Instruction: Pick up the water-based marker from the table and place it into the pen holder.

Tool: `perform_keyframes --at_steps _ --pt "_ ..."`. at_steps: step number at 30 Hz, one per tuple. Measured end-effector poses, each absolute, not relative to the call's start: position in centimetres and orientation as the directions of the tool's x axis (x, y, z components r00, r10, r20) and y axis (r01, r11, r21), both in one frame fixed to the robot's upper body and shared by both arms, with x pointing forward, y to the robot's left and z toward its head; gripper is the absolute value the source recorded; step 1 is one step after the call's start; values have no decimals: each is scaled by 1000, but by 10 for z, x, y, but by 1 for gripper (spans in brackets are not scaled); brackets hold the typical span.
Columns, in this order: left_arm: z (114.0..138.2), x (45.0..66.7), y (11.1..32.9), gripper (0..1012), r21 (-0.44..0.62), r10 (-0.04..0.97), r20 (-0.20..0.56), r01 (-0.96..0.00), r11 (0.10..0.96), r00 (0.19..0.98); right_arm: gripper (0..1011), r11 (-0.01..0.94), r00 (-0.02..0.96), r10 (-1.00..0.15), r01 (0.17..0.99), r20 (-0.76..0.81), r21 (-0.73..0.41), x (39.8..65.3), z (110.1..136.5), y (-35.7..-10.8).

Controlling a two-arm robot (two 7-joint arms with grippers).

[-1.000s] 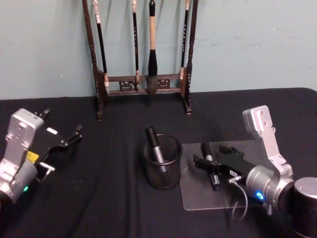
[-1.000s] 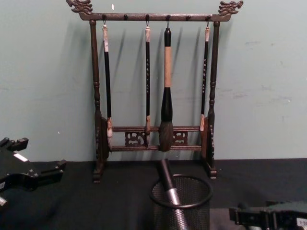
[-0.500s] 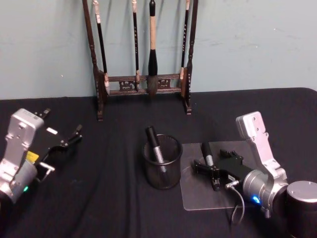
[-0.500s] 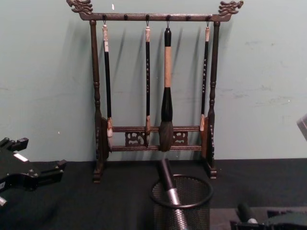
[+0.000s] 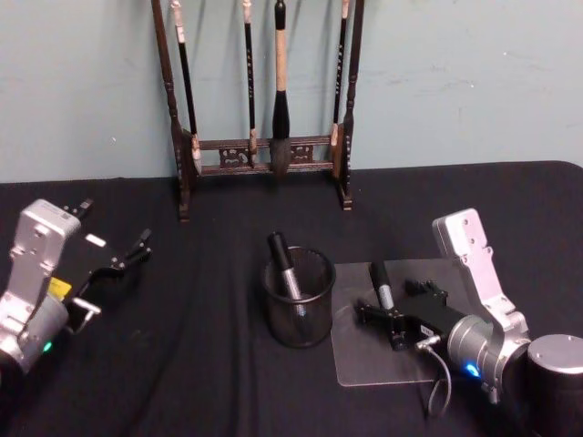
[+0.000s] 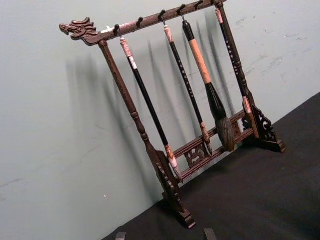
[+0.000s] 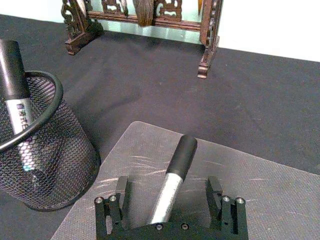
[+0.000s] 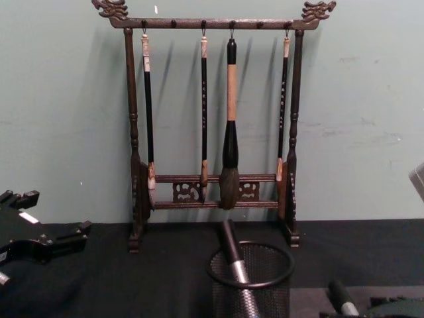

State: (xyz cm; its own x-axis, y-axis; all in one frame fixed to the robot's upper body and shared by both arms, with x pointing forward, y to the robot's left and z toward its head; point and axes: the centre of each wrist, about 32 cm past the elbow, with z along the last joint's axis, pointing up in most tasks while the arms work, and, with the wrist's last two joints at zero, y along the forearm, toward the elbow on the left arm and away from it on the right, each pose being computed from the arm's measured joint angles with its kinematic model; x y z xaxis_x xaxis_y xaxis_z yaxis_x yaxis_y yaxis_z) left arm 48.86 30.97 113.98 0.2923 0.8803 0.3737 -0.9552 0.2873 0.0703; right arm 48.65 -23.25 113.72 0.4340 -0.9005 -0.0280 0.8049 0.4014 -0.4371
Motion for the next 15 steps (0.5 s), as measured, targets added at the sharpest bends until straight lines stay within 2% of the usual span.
perform_keyframes --at_steps 15 --pt "1140 489 310 1009 70 880 374 -955 287 292 1002 408 441 -897 796 -32 -447 486 1135 -234"
